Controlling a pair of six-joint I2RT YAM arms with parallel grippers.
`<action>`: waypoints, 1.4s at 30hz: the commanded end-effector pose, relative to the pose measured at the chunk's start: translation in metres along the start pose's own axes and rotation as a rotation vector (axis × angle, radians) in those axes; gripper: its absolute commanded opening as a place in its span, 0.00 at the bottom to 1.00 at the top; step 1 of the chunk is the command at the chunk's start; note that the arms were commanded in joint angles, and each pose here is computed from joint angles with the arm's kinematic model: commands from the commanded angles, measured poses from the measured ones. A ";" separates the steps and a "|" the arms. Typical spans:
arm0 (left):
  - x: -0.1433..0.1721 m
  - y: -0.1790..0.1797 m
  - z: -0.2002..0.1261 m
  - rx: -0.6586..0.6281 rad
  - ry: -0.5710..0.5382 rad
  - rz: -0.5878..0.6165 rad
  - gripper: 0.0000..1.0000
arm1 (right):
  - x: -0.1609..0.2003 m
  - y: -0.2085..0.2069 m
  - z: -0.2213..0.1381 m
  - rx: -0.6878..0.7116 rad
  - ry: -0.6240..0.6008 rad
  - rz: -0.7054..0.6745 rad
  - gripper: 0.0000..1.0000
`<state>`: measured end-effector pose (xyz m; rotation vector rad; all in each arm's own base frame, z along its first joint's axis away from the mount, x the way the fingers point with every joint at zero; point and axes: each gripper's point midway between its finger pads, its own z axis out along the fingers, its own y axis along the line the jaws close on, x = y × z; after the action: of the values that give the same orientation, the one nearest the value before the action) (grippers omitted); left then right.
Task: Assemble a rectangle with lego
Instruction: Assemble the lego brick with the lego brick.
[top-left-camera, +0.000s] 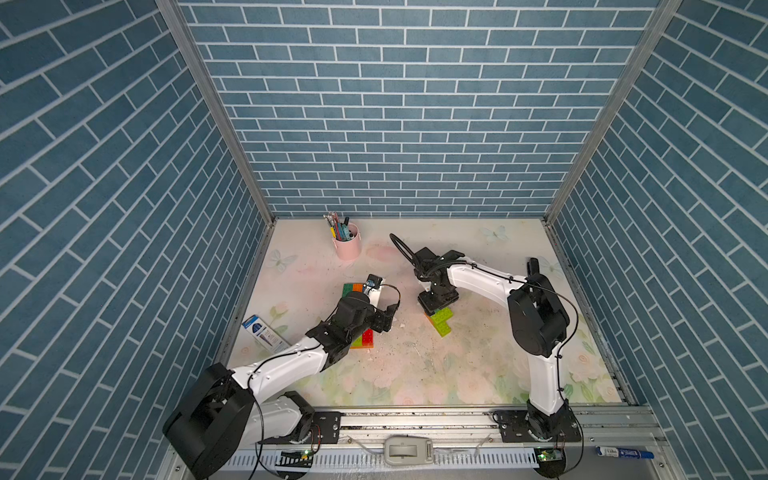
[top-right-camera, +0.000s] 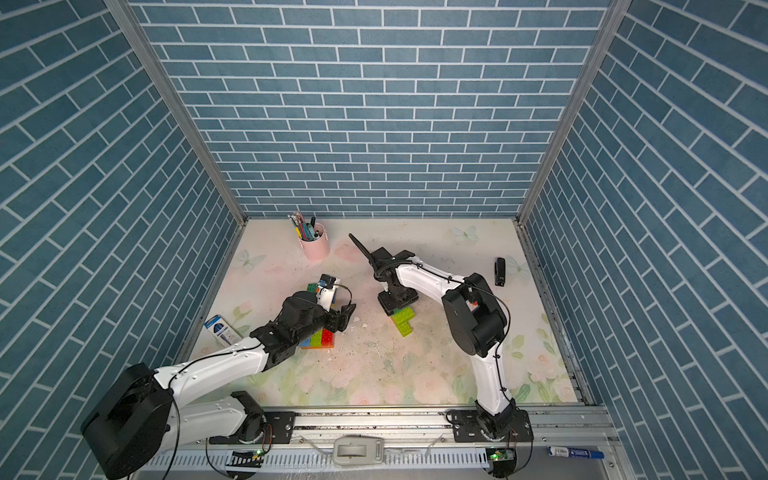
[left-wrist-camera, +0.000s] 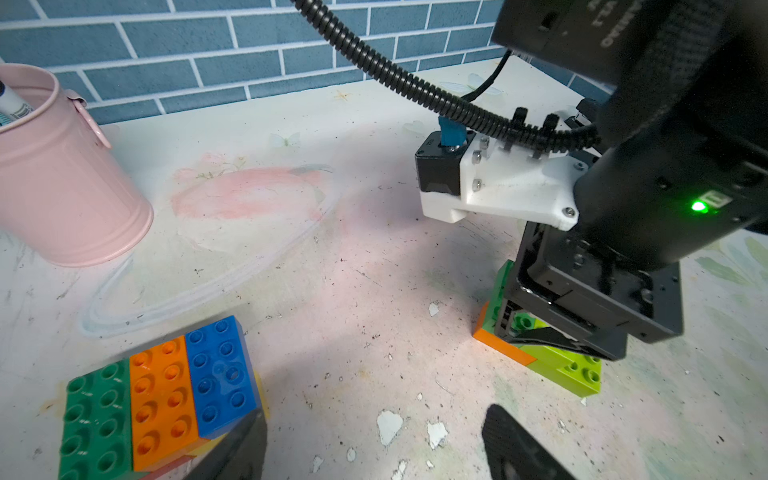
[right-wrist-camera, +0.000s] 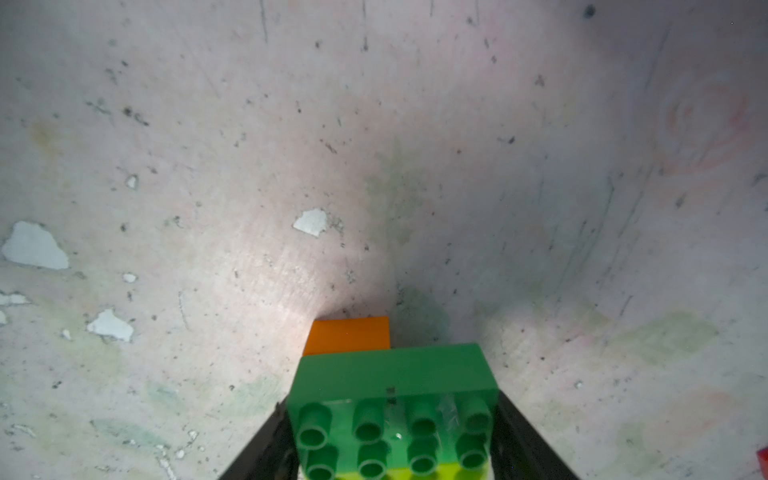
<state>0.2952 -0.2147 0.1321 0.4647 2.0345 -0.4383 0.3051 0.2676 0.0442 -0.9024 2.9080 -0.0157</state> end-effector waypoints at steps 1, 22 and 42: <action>-0.001 0.001 -0.002 0.003 0.001 0.002 0.83 | 0.021 -0.011 0.035 0.052 0.112 0.041 0.18; -0.003 0.000 -0.002 0.009 0.002 -0.004 0.83 | 0.003 -0.003 -0.002 -0.008 0.038 0.006 0.80; 0.003 -0.010 0.042 -0.022 0.187 -0.145 0.79 | 0.003 -0.037 -0.058 0.036 -0.100 0.147 0.74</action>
<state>0.3254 -0.2435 0.1136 0.3823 2.2564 -0.4416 0.3282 0.2397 0.1218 -0.6511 2.8114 0.0910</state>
